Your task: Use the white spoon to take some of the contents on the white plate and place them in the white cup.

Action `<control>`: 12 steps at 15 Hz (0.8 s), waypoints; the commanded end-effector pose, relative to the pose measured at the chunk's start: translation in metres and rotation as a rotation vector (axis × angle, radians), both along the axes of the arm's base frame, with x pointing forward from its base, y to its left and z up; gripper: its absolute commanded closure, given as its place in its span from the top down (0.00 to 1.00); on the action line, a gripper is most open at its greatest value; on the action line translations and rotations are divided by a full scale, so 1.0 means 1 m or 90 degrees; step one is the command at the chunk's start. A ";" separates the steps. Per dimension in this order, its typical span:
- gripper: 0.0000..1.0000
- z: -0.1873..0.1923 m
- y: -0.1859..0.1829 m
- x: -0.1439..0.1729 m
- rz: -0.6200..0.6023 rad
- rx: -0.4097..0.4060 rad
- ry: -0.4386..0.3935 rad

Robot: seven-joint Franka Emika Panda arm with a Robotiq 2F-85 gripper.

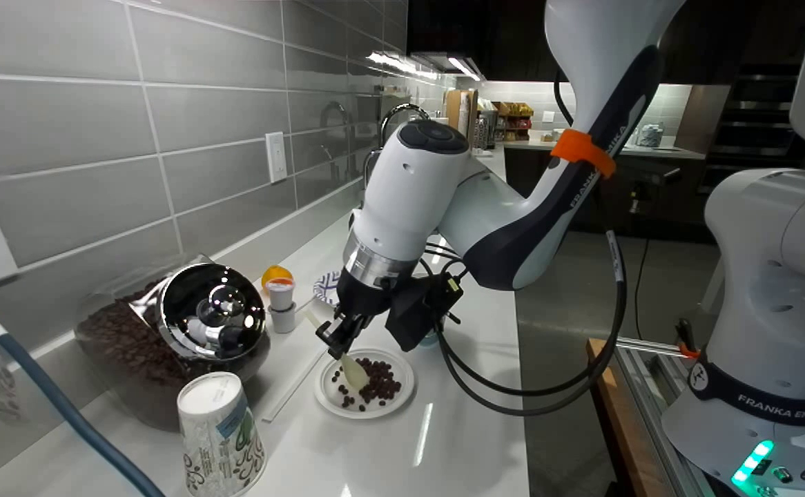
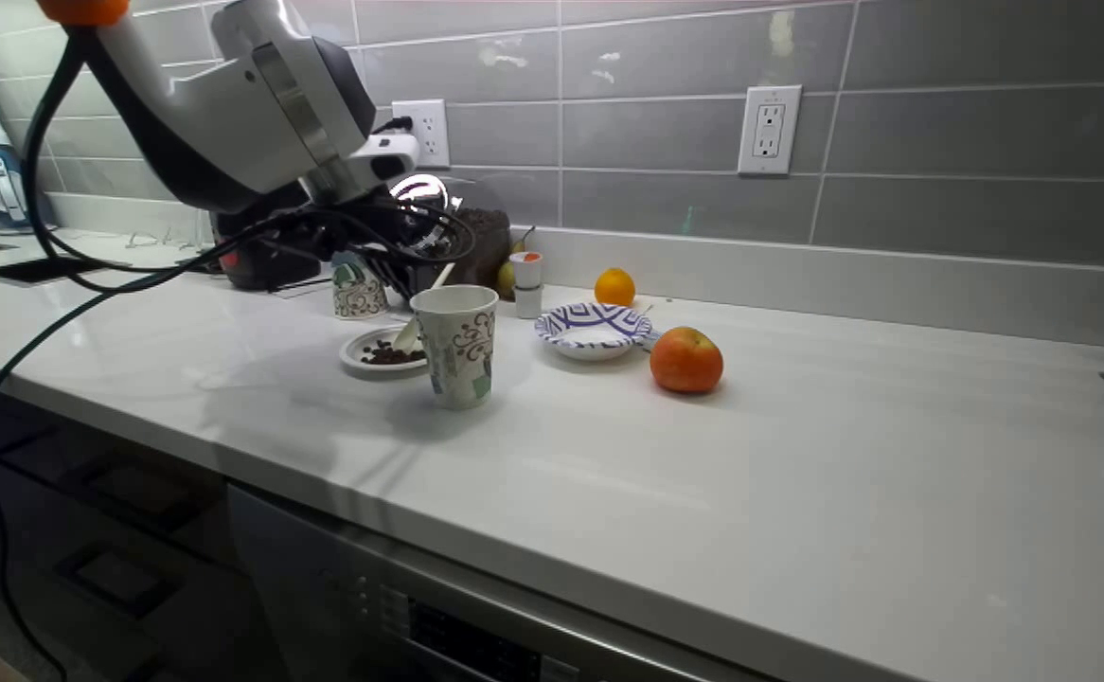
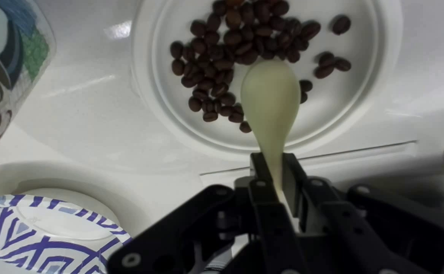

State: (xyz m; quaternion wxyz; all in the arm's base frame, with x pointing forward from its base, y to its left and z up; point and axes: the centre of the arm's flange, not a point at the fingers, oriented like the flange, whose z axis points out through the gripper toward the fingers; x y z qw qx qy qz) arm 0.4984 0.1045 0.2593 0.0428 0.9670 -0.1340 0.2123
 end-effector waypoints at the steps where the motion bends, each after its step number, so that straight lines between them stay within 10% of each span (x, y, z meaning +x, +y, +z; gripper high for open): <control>1: 0.04 -0.001 0.000 -0.010 0.000 -0.007 -0.009; 12: 0.04 -0.004 0.006 -0.014 0.018 0.002 0.023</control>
